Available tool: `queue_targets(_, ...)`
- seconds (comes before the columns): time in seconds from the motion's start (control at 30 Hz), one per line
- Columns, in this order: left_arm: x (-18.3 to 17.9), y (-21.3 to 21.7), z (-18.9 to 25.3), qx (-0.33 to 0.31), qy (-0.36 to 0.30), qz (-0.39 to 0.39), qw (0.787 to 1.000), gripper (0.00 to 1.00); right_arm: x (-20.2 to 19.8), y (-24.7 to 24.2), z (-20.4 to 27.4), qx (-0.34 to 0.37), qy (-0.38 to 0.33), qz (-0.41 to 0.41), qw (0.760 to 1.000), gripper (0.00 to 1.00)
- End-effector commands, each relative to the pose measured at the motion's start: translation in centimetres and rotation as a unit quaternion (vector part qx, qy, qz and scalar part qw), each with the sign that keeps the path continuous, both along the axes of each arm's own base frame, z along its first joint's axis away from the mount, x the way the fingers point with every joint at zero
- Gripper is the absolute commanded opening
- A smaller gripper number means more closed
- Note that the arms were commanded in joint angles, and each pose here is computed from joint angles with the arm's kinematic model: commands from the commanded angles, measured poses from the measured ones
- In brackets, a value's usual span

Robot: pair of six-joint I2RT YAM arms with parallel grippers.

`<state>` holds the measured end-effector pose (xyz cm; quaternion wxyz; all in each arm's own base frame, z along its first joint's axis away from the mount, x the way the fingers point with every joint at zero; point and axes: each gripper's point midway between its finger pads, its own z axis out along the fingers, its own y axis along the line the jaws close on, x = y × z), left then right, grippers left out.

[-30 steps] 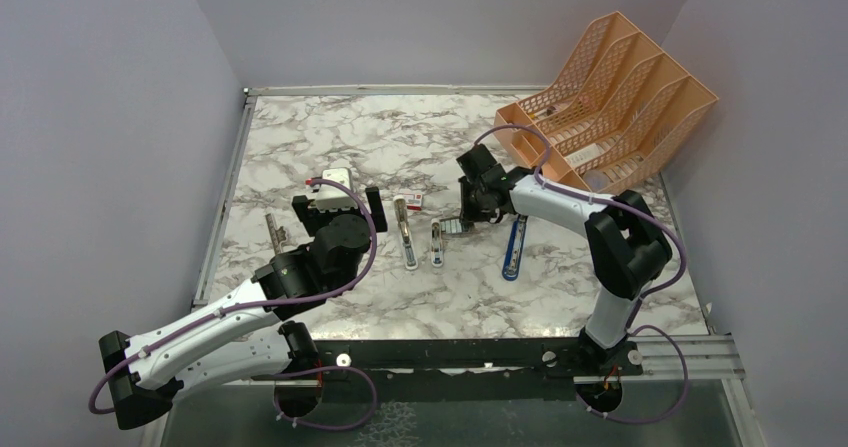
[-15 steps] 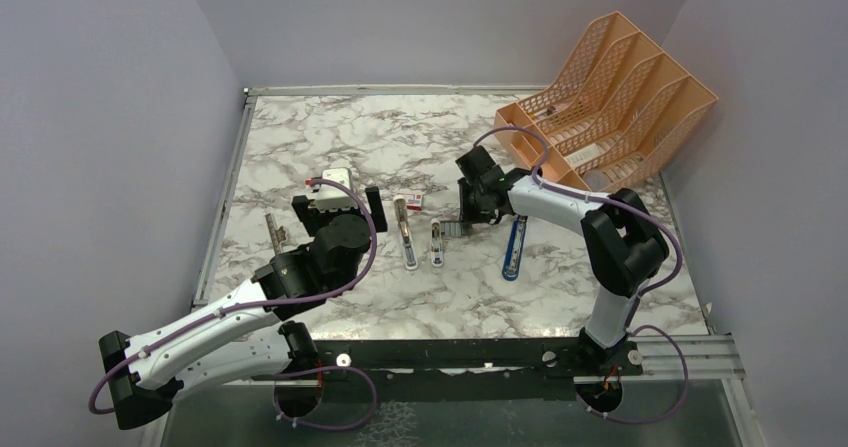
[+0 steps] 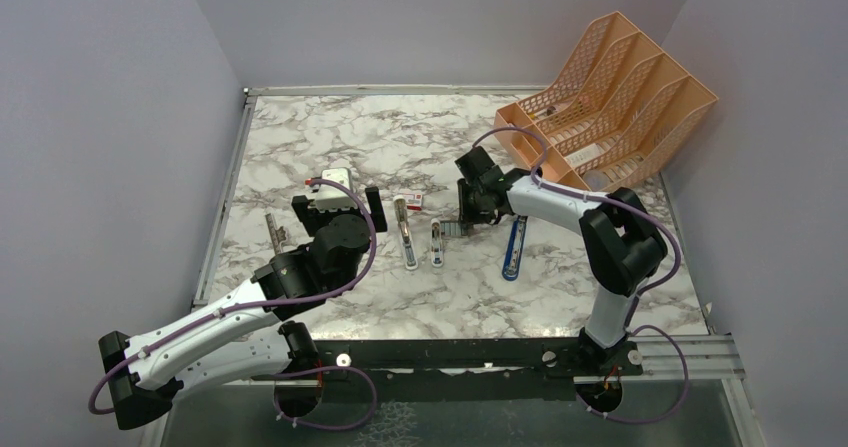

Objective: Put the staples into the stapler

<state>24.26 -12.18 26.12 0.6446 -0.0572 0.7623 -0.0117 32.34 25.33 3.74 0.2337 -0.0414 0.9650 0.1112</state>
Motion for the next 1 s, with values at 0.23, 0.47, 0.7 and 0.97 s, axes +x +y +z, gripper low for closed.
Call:
queue_targets(0.23,-0.1,0.6,0.2,-0.002,-0.005,0.010,1.000,0.99,0.5,0.4,-1.1,-0.010,0.009,0.013,1.000,0.33)
queue_targets(0.47,0.0,0.5,0.1,0.001,-0.003,0.010,1.000,0.99,1.0,0.5,-0.2,-0.005,-0.005,0.009,1.000,0.31)
queue_targets(0.7,0.0,0.5,0.1,0.001,-0.003,0.010,1.000,0.99,1.1,0.3,0.5,-0.009,-0.010,0.002,1.000,0.21)
queue_targets(0.97,0.0,0.5,0.0,0.002,-0.002,0.010,1.000,0.99,1.0,0.4,1.6,0.003,-0.016,0.001,1.000,0.20)
